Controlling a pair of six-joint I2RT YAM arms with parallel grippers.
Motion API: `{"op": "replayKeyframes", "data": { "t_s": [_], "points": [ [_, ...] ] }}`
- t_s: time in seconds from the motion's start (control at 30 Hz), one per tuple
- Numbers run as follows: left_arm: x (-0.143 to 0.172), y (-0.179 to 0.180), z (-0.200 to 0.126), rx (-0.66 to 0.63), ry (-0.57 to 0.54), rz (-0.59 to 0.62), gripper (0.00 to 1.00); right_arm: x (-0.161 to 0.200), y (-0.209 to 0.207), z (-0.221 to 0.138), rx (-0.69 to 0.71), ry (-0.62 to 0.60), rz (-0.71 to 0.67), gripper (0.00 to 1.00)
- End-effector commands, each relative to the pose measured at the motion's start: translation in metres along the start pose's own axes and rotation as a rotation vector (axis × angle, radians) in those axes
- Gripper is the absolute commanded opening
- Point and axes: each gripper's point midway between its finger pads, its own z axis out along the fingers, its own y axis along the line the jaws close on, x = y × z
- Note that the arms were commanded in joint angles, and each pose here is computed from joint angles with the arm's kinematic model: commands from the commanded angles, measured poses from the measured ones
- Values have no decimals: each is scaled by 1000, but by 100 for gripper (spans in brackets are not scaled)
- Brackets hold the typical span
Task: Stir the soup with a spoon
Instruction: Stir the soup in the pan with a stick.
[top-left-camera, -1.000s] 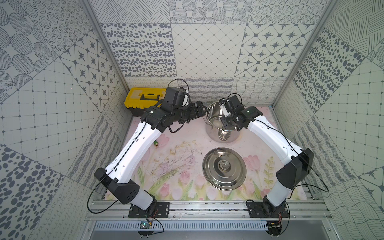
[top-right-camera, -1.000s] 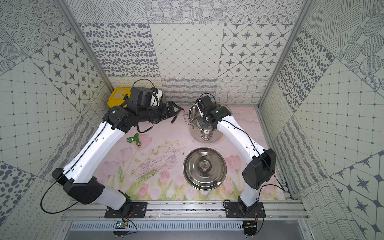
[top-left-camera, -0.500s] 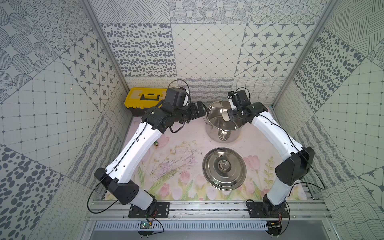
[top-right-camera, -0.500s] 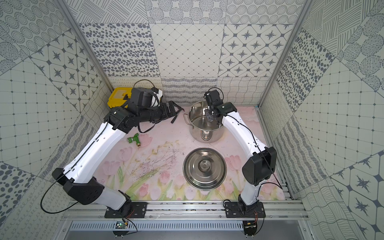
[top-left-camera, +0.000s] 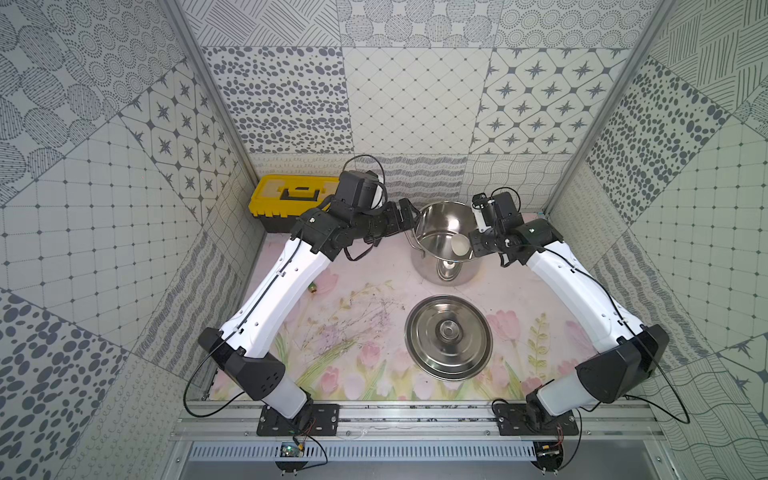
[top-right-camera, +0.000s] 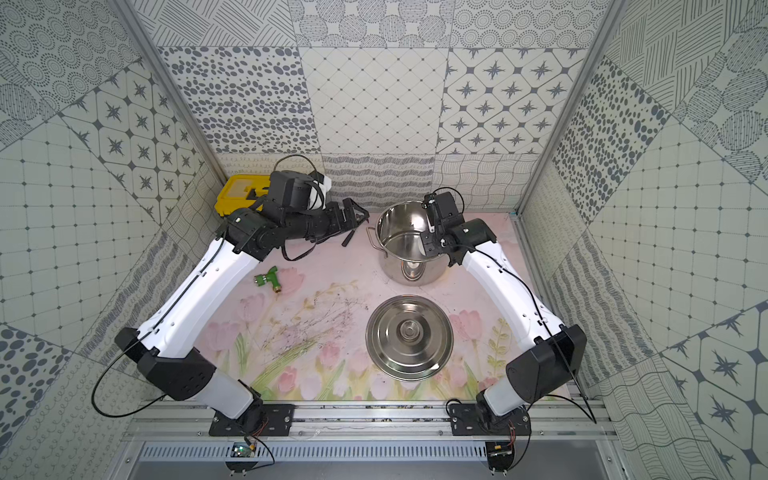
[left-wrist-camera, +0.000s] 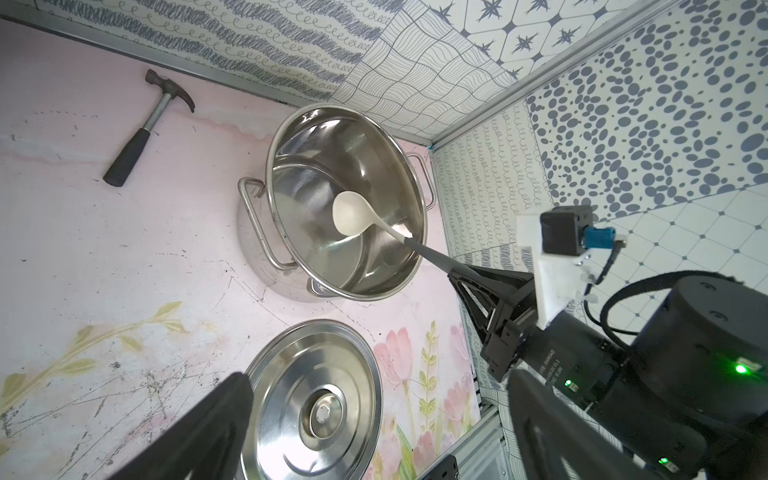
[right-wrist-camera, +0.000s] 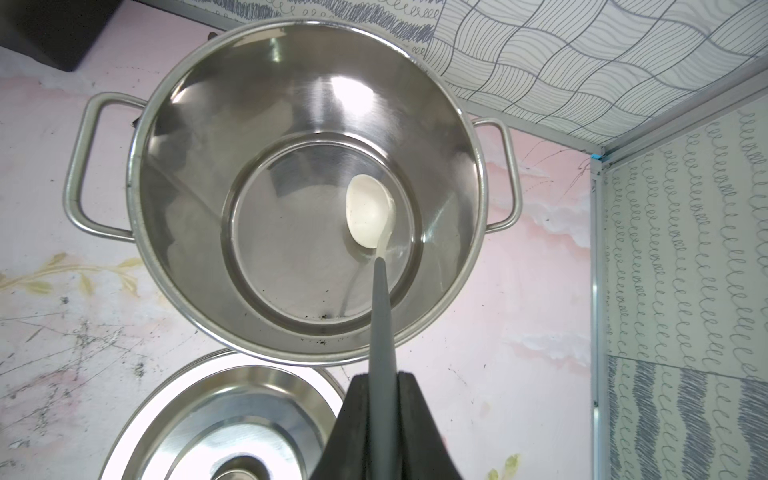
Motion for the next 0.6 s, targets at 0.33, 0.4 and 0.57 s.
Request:
{"op": "replayKeyframes", "data": {
  "t_s": [0.33,0.4,0.57],
  "points": [
    [9,-6,13,23,26,13,99,-35,52,4,-134,-45,32,0],
    [8,-6,16,27,26,9,100,-43,52,8,-120,-55,27,0],
    [4,-11,21,43,14,1,99,-60,46,22,-65,-67,8,0]
  ]
}}
